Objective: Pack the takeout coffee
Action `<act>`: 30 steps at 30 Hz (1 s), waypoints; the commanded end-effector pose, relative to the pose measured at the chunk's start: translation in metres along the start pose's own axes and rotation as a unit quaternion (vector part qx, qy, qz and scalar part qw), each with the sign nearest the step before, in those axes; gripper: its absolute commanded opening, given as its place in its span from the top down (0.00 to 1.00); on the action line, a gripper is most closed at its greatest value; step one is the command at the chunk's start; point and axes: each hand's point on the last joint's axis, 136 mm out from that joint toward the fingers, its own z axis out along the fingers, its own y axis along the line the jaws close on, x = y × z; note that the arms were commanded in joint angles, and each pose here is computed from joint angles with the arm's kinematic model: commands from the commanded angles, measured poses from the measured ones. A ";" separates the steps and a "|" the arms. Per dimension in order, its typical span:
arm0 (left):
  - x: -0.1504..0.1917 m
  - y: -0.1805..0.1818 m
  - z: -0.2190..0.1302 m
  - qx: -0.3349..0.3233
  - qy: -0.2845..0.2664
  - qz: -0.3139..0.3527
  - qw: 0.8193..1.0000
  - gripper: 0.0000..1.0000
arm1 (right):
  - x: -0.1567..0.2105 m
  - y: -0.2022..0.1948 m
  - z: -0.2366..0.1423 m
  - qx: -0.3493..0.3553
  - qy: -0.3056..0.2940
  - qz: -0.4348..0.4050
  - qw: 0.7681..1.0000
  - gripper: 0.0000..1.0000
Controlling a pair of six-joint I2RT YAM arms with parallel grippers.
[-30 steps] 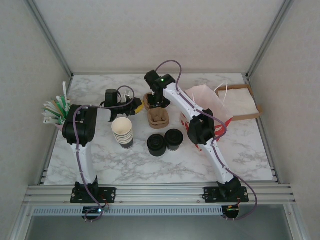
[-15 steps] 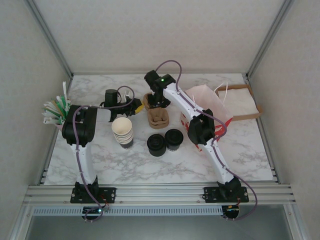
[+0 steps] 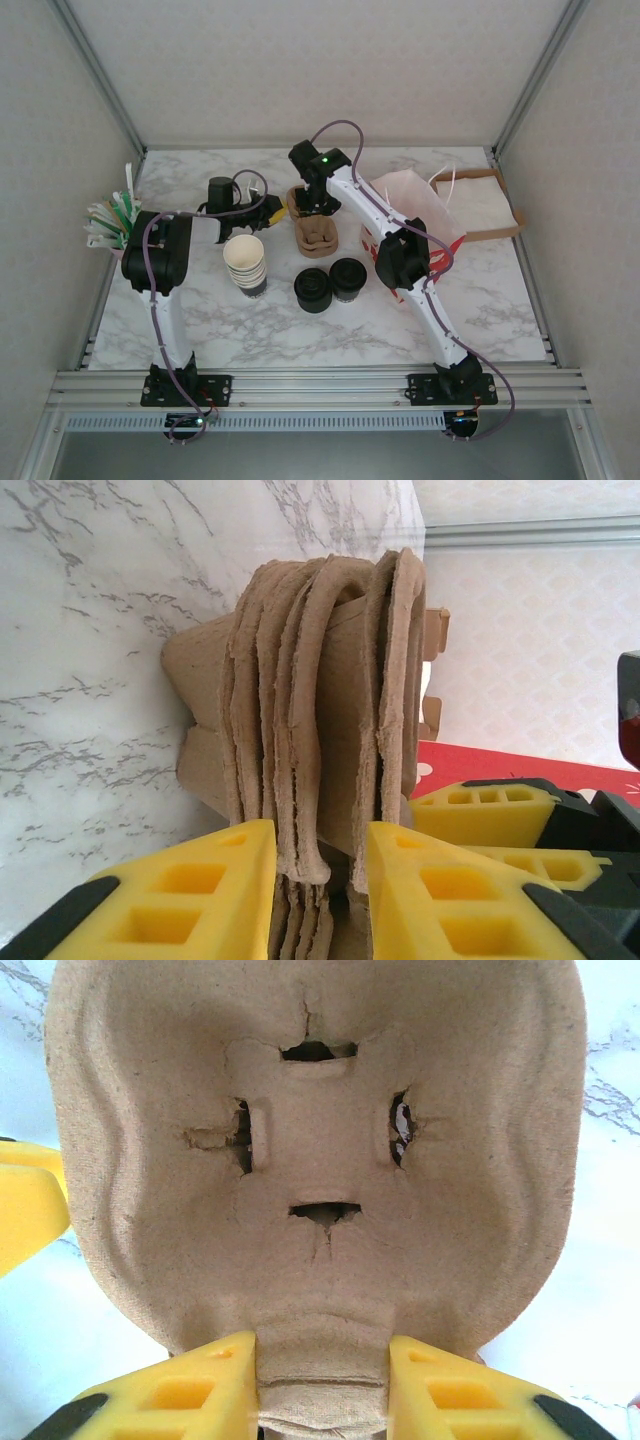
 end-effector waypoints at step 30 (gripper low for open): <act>0.012 -0.001 0.010 0.013 0.022 0.010 1.000 0.67 | -0.001 0.012 -0.011 -0.019 -0.005 0.010 1.000 0.68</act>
